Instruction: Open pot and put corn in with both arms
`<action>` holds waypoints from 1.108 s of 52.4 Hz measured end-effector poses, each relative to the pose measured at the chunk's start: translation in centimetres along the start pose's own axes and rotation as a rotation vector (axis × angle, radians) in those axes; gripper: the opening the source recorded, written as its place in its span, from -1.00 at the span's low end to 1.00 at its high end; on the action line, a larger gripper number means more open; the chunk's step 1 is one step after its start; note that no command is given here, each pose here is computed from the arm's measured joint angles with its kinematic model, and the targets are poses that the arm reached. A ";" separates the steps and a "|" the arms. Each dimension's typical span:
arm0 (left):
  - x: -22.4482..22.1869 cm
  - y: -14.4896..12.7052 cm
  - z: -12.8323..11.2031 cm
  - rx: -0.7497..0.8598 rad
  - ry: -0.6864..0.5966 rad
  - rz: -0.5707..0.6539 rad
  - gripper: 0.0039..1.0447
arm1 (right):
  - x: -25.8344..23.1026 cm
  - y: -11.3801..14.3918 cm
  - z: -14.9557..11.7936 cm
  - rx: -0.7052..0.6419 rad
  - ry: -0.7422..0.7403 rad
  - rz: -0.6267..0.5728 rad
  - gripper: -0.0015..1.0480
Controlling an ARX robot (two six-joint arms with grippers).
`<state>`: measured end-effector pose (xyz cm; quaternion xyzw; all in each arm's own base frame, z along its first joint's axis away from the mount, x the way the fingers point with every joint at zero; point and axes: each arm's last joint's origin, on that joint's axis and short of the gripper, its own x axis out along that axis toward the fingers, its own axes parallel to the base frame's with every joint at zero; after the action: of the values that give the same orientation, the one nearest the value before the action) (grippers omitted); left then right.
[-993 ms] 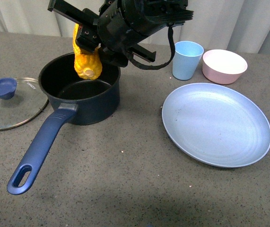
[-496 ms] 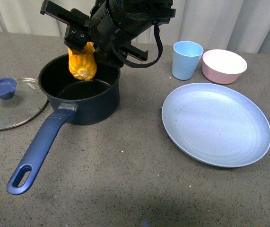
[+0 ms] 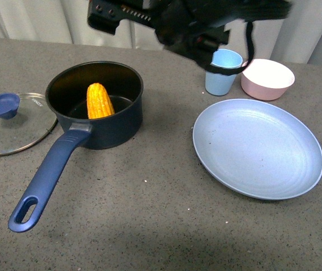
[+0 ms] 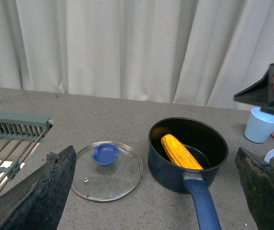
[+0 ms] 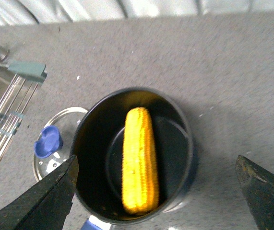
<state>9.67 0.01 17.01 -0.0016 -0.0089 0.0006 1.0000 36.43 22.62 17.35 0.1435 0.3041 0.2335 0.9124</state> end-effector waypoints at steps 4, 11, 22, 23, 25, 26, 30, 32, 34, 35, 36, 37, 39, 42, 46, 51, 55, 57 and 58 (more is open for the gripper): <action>0.0 0.0 0.0 0.000 0.000 0.000 0.88 | -2.3 -0.5 0.1 -0.067 -0.084 -0.049 0.82; 0.0 0.0 0.0 0.000 0.000 0.000 0.88 | -5.8 -1.8 -0.9 -0.180 -0.163 -0.090 0.82; 0.0 0.0 0.0 0.000 0.000 0.000 0.88 | -11.0 -4.2 -3.4 -0.261 -0.237 -0.177 0.82; 0.0 0.0 0.0 0.000 0.000 0.000 0.88 | -11.6 -4.5 -3.7 -0.261 -0.248 -0.192 0.82; 0.0 0.0 0.0 0.000 0.000 0.000 0.88 | -12.5 -4.9 -4.2 -0.256 -0.259 -0.221 0.82; 0.0 0.0 0.0 0.000 0.000 0.000 0.88 | -13.1 -5.1 -4.5 -0.253 -0.263 -0.239 0.82; 0.0 0.0 0.0 0.000 0.000 0.000 0.88 | -14.8 -5.7 -5.8 -0.257 -0.278 -0.283 0.82; 0.0 0.0 0.0 0.000 0.000 0.000 0.88 | -15.9 -6.1 -6.8 -0.266 -0.280 -0.322 0.82; 0.0 0.0 0.0 0.000 0.000 0.000 0.88 | -16.6 -6.4 -7.5 -0.268 -0.281 -0.347 0.82; 0.0 0.0 0.0 0.000 0.000 0.000 0.88 | -17.4 -6.8 -8.2 -0.268 -0.276 -0.372 0.82; 0.0 0.0 0.0 0.000 0.000 0.000 0.88 | -17.9 -7.1 -8.6 -0.265 -0.272 -0.389 0.82; 0.0 0.0 0.0 0.000 0.000 0.000 0.88 | -18.3 -7.3 -9.0 -0.265 -0.268 -0.408 0.82; 0.0 0.0 0.0 0.000 0.000 0.000 0.88 | -19.5 -7.9 -9.9 -0.263 -0.268 -0.455 0.82; 0.0 0.0 0.0 0.000 0.000 0.000 0.88 | -20.5 -8.3 -10.5 -0.269 -0.278 -0.490 0.82; 0.0 0.0 0.0 0.000 0.000 0.000 0.88 | -21.8 -8.6 -11.0 -0.281 -0.306 -0.519 0.82; 0.0 0.0 0.0 0.000 0.000 0.000 0.88 | -23.1 -8.8 -11.5 -0.293 -0.327 -0.526 0.82; 0.0 0.0 0.0 0.000 0.000 0.000 0.88 | -23.9 -9.1 -12.1 -0.293 -0.331 -0.544 0.82; 0.0 0.0 0.0 0.000 0.000 0.000 0.88 | -24.1 -9.3 -12.4 -0.298 -0.329 -0.547 0.82; 0.0 0.0 0.0 0.000 0.000 0.000 0.88 | -24.3 -9.4 -12.6 -0.300 -0.328 -0.550 0.82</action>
<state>9.67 0.01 17.01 -0.0018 -0.0089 0.0007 1.0000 14.63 3.68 15.62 -0.0440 0.1430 -0.0052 0.9887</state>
